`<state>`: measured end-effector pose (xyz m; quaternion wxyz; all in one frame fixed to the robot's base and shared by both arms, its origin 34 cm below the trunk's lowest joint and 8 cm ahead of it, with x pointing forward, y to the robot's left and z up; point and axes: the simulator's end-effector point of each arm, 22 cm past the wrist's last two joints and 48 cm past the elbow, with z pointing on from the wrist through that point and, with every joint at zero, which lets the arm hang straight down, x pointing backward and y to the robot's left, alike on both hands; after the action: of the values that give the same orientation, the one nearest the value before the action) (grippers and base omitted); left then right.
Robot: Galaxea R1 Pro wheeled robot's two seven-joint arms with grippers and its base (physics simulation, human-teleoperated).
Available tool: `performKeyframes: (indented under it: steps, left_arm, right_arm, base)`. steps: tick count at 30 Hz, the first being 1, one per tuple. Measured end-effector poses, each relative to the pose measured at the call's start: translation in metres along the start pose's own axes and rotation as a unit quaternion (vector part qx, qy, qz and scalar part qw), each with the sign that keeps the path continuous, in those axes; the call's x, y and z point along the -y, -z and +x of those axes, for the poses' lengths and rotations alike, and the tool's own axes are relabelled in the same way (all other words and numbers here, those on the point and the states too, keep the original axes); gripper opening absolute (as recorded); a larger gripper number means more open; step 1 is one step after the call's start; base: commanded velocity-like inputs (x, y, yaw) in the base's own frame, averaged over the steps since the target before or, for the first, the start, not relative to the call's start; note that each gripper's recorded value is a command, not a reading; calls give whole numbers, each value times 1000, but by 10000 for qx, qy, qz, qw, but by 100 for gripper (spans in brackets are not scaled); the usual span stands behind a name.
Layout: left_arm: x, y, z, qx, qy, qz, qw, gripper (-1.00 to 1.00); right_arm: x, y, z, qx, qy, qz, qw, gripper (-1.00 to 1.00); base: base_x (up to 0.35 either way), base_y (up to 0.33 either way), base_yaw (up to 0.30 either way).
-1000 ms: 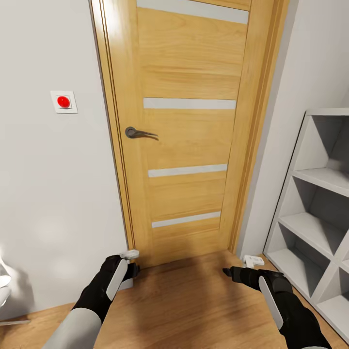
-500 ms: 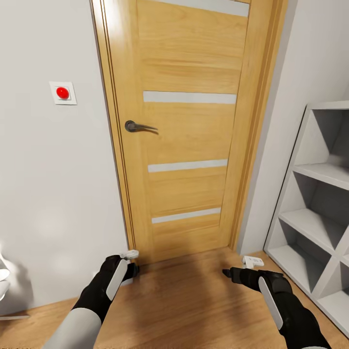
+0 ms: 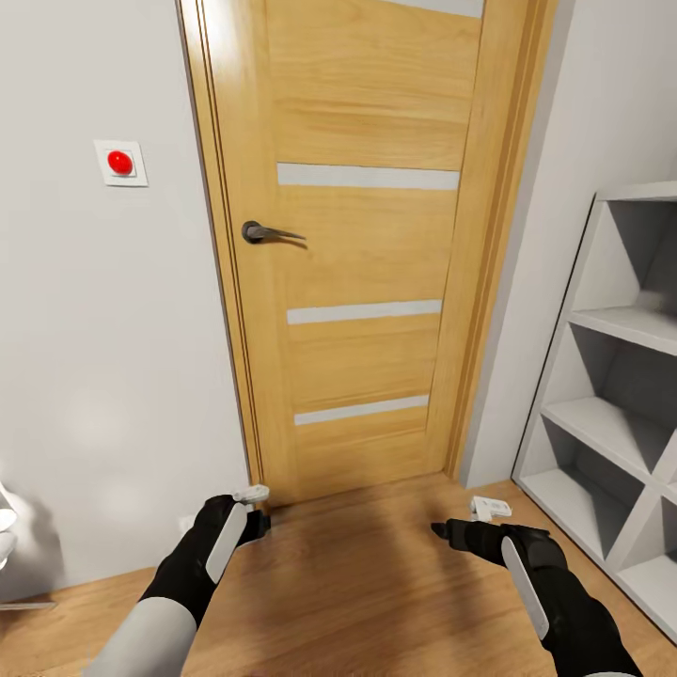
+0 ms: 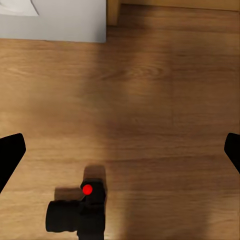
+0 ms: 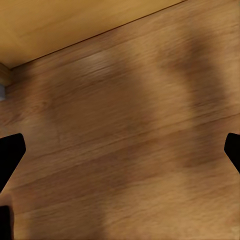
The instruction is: Attach the digital camera to the camera tripod in the bedroom.
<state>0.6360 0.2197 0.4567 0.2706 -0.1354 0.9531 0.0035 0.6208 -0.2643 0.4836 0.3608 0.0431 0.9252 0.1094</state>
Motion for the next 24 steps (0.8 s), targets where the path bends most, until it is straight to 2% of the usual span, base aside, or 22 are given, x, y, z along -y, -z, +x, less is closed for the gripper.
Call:
performKeyframes:
  steps: [13, 20, 24]
  left_arm:
    - [-4, -21, 22, 3, 7, 0, 10000, 100]
    - [-6, -34, 31, -119, -6, -29, 9999, 100]
    - [-5, -41, 36, -156, -2, -28, 9999, 100]
  right_arm:
    - [6, -16, 25, 3, -6, -9, 10000, 100]
    - [8, -26, 37, -135, -75, -39, 9999, 100]
    - [2, -31, 43, -208, -99, -203, 9995, 100]
  base:
    - [0, 0, 0]
    - [0, 0, 0]
    - [0, 0, 0]
